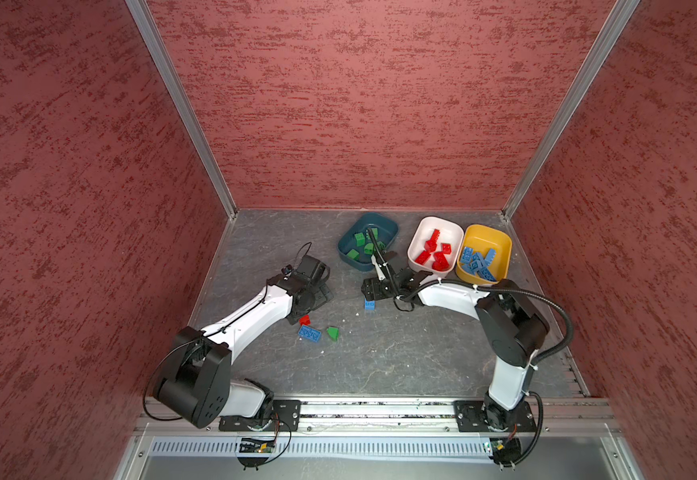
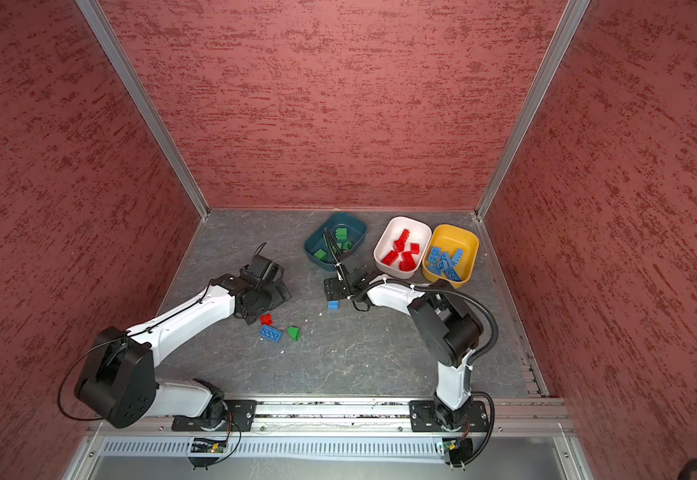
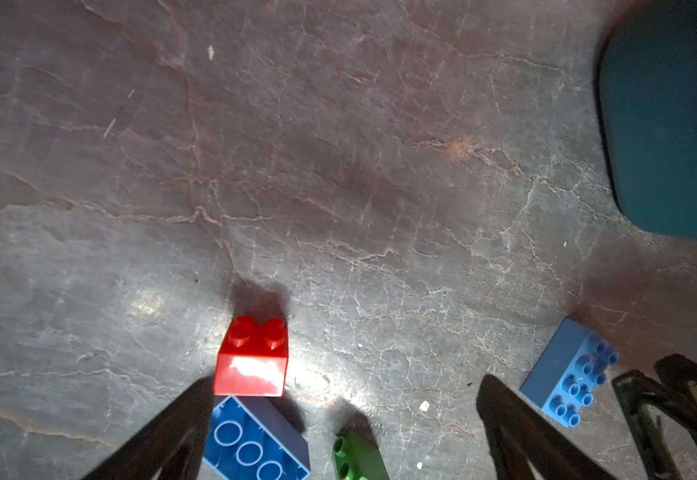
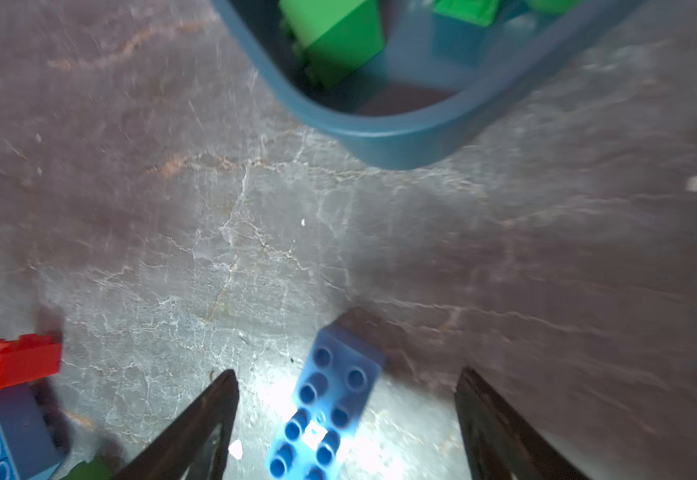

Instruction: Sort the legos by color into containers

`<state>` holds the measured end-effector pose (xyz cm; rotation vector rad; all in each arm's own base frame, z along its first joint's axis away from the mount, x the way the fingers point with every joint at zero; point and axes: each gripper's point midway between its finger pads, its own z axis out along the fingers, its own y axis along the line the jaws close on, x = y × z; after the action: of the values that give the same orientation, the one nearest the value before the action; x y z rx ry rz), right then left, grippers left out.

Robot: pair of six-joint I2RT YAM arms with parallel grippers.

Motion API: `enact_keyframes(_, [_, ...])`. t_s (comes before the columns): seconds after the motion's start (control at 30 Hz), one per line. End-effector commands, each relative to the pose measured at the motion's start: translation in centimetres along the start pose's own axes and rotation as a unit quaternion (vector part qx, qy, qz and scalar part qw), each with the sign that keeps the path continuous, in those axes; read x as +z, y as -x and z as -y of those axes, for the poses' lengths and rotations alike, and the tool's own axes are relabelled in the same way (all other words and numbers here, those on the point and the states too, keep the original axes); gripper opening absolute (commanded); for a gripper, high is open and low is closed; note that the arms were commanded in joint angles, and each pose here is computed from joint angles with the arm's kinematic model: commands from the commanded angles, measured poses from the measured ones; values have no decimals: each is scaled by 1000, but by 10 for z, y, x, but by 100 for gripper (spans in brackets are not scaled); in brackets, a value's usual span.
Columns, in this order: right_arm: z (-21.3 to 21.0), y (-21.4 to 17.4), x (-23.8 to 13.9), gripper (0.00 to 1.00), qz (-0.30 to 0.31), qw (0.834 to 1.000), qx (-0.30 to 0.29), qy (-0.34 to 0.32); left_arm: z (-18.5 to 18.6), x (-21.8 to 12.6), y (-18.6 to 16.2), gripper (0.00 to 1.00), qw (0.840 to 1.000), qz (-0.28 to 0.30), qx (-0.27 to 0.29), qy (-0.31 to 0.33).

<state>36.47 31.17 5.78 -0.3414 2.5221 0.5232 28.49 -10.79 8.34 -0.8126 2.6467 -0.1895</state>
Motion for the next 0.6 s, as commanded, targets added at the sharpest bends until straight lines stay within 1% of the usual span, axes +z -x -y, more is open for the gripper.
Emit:
enact_keyframes(0.0, [-4,-3,3,81,-13,999,-29,-28,-5,-5,3,99,1000,17,6,15])
enact_keyframes(0.1, [0,-12,6,77,-22,997,-47,-52,0,-6,3,99,999,26,30,24])
enact_keyframes(0.17, [-2,-17,7,73,-30,997,-57,-50,3,-6,4,99,998,29,44,29])
enact_keyframes(0.23, [-8,-24,10,72,-47,996,-66,-35,6,-6,4,100,998,31,53,28])
enact_keyframes(0.3, [-11,-31,14,69,-61,995,-72,-37,8,-6,5,99,998,32,56,26])
enact_keyframes(0.4, [-11,-39,17,66,-72,992,-84,-54,11,-5,3,99,997,31,61,20])
enact_keyframes(0.57, [-6,-44,17,58,-79,991,-87,-68,19,-4,-1,99,995,36,89,21])
